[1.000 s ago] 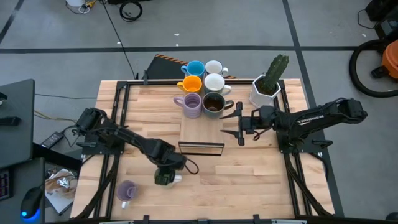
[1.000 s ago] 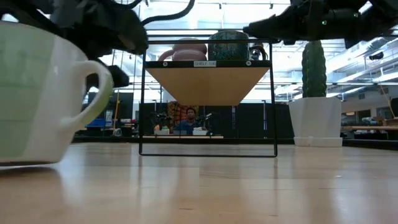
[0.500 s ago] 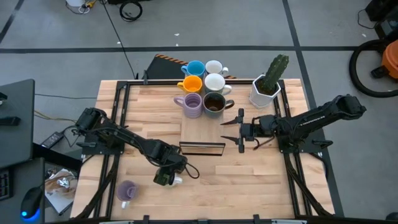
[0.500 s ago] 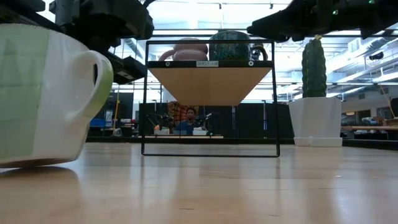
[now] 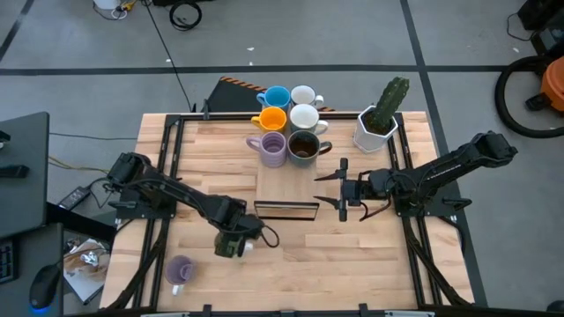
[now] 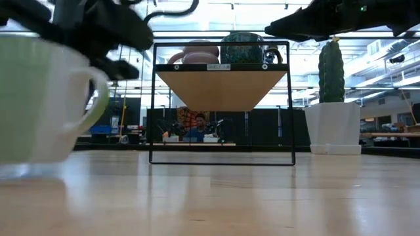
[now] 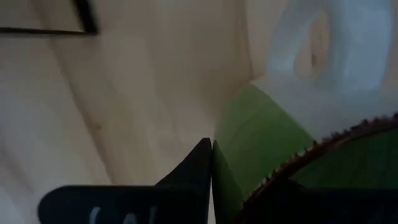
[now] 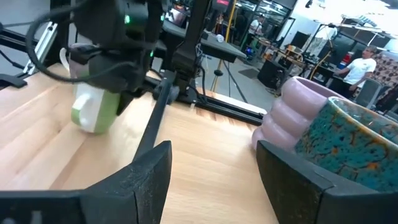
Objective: Place coffee mugs
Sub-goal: Put the green mug on the shelf
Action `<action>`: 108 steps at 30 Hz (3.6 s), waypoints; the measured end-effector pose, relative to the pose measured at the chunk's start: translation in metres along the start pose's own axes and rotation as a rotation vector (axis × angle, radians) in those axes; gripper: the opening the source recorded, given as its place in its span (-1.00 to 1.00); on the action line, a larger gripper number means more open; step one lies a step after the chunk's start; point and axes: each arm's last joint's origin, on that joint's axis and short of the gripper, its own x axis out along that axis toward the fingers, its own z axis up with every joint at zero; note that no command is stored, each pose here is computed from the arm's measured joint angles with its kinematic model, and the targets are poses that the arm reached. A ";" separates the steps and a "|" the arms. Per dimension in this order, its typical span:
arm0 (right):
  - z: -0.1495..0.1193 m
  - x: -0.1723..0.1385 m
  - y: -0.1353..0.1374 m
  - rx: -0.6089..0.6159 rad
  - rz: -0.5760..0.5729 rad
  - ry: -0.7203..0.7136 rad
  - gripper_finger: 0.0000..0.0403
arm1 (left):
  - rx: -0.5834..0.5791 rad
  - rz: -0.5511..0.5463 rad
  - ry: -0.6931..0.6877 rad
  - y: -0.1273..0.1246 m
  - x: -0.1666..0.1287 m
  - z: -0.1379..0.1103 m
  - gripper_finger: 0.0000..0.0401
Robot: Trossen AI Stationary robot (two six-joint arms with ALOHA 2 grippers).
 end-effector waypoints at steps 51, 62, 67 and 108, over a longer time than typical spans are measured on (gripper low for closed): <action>0.009 -0.043 0.023 -0.019 0.112 0.093 0.19 | -0.768 -0.050 -0.062 -0.058 -0.007 0.082 -0.84; 0.010 -0.043 0.025 -0.007 0.192 0.074 0.19 | -0.750 0.004 -0.094 -0.043 -0.005 0.084 -0.84; 0.010 -0.043 0.026 -0.006 0.206 0.071 0.19 | -0.705 -0.006 -0.152 -0.045 -0.001 0.091 -0.79; 0.011 -0.043 0.027 0.021 0.243 0.056 0.19 | -0.451 0.102 -0.302 -0.047 -0.037 0.084 0.06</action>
